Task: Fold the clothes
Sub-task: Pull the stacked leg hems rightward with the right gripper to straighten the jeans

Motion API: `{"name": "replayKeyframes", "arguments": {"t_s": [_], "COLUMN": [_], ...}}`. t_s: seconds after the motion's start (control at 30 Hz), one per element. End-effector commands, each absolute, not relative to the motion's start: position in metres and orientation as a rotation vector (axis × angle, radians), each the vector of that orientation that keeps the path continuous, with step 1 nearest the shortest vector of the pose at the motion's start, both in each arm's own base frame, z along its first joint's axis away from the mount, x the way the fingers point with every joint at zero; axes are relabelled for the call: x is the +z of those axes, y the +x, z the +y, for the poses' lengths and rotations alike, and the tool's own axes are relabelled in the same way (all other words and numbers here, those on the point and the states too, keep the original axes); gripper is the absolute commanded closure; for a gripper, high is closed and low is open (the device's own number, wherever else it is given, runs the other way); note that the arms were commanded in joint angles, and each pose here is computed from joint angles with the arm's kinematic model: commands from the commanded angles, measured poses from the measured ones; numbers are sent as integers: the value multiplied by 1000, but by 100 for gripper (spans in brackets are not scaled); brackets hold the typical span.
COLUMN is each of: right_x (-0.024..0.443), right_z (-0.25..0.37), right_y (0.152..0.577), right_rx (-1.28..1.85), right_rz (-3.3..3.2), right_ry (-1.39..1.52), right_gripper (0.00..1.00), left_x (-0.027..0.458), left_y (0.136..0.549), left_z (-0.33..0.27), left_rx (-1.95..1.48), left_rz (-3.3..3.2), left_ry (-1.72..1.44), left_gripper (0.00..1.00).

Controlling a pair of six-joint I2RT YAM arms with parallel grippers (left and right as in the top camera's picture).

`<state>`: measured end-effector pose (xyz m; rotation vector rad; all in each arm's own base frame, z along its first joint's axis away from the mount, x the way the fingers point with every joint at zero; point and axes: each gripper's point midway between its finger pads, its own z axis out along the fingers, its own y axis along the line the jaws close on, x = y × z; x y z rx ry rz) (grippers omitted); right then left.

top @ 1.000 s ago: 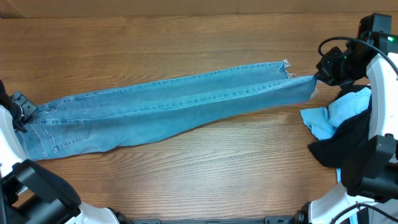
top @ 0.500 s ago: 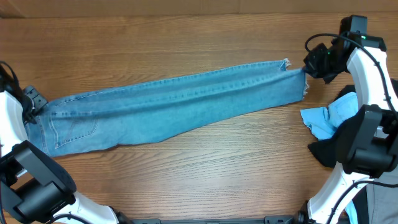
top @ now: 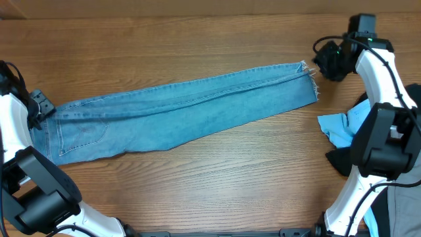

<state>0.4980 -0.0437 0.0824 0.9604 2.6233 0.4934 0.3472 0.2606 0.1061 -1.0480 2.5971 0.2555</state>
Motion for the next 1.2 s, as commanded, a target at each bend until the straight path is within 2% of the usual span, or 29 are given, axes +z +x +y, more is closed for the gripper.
{"name": "replayKeyframes", "arguments": {"t_s": [0.0,0.2,0.37,0.5,0.6,0.7,0.73,0.83,1.0,1.17], "right_x": [109,85,52,27,21,34,41,74,132,201], "right_z": [-41,8,46,75,96,116,119,130,113,104], "right_y": [486,448,449,454,474,508,515,523,514,485], "right_rx": [636,689,617,632,697,782,797,900,802,751], "right_rz": [2652,2862,2873,2815,2694,2514,2476,2452,2488,2473], "right_ry": [855,768,759,805,792,680,651,551,316,191], "right_gripper": [57,70,92,96,96,96,96,96,89,87], "left_x": [136,156,180,214,234,242,242,233,208,173], "left_y": [350,348,341,336,330,322,317,304,302,332], "left_z": [261,226,219,215,204,192,189,173,147,120], "left_rx": [274,61,59,79,54,10,5,-64,-152,-172], "left_rz": [2587,2605,2574,2501,2467,2468,2481,2558,2675,2714], "left_ry": [-960,-892,-872,-842,-816,-805,-810,-821,-702,-473], "left_gripper": [48,62,81,80,77,70,65,60,71,92]}}
